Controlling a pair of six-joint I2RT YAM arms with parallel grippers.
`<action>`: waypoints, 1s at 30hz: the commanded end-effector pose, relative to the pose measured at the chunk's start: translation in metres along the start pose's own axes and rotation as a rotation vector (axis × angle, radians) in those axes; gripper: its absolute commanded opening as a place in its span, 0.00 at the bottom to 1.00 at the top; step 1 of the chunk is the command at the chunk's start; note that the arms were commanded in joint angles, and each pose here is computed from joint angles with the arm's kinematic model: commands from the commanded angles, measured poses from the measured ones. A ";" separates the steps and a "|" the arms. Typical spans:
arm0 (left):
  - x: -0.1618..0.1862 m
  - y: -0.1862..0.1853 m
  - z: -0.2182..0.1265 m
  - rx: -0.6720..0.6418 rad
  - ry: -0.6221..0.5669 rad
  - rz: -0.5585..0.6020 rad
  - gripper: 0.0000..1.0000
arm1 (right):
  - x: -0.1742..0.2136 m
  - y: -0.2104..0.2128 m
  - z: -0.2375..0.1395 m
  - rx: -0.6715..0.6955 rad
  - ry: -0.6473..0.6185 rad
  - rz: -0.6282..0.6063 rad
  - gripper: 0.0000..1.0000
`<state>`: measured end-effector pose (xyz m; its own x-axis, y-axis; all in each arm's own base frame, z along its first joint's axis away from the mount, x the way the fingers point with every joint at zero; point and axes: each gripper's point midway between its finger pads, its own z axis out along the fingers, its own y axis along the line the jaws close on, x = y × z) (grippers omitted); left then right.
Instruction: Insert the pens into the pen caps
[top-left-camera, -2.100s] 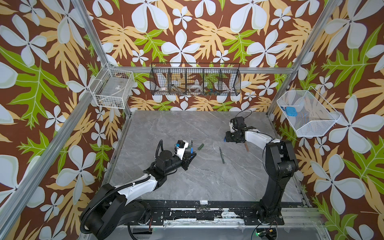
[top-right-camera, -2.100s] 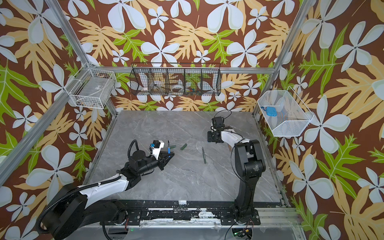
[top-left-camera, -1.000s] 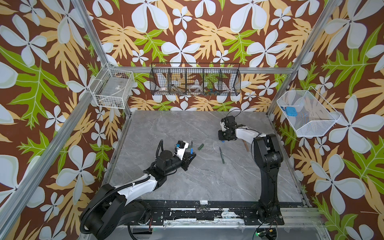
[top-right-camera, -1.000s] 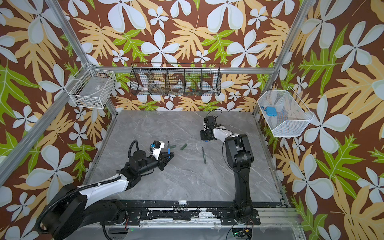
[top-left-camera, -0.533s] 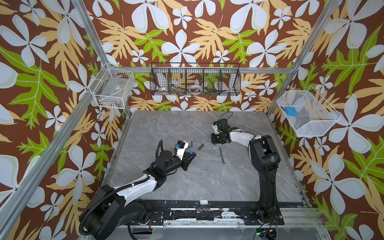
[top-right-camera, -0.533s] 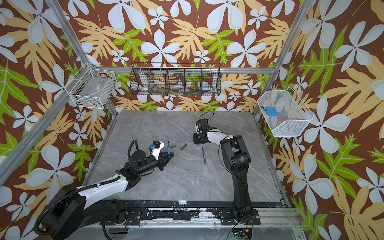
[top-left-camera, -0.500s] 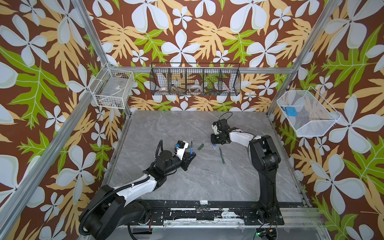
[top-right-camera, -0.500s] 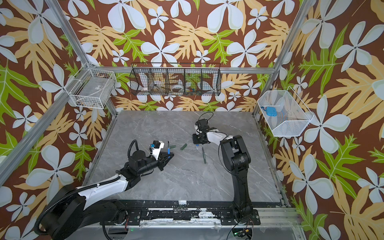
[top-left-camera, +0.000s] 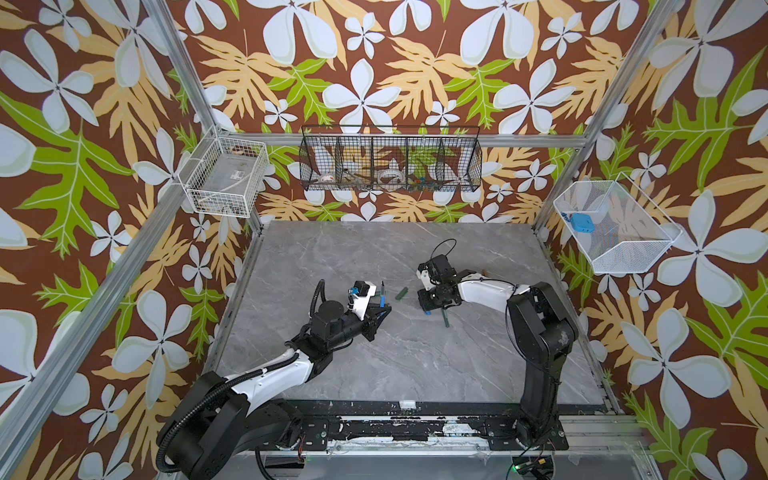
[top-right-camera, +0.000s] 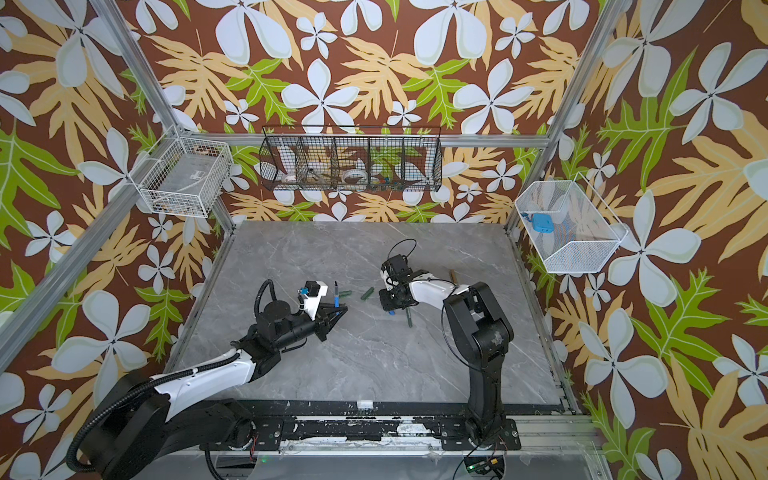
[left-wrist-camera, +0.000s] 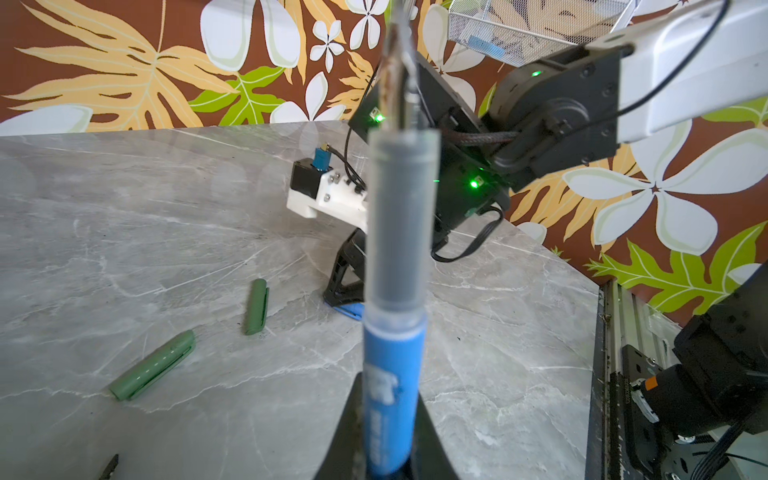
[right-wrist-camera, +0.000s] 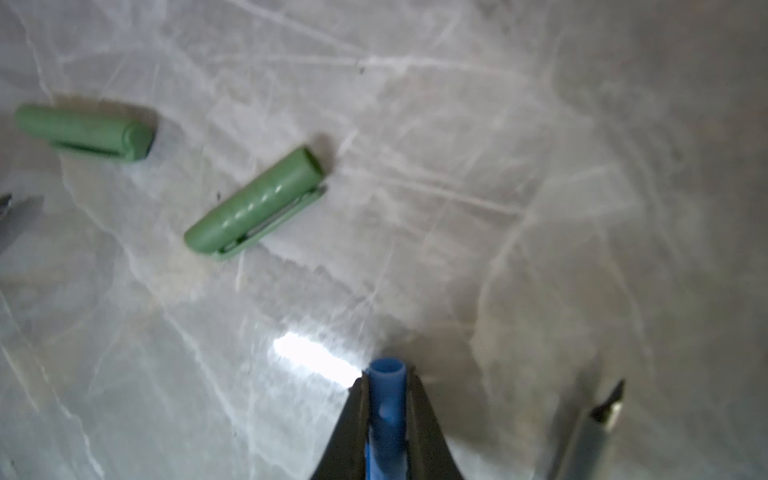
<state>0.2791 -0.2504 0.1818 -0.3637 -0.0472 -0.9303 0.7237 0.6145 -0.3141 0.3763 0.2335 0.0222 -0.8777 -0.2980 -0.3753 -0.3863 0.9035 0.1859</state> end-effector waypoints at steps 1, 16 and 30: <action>-0.006 -0.001 0.001 0.004 -0.022 0.015 0.00 | 0.017 0.007 0.000 -0.005 0.057 -0.056 0.24; -0.009 -0.002 -0.002 0.003 -0.032 0.018 0.00 | 0.025 0.058 0.005 -0.172 0.090 -0.121 0.28; -0.009 -0.002 -0.003 -0.002 -0.037 0.022 0.00 | 0.039 0.087 0.013 -0.194 0.122 -0.254 0.34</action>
<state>0.2793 -0.2487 0.1841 -0.3532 -0.0503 -0.9342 0.7215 0.6210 -0.3063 0.3174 0.3057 0.0214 -0.7712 -0.5255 -0.3594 -0.6274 0.7230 0.2893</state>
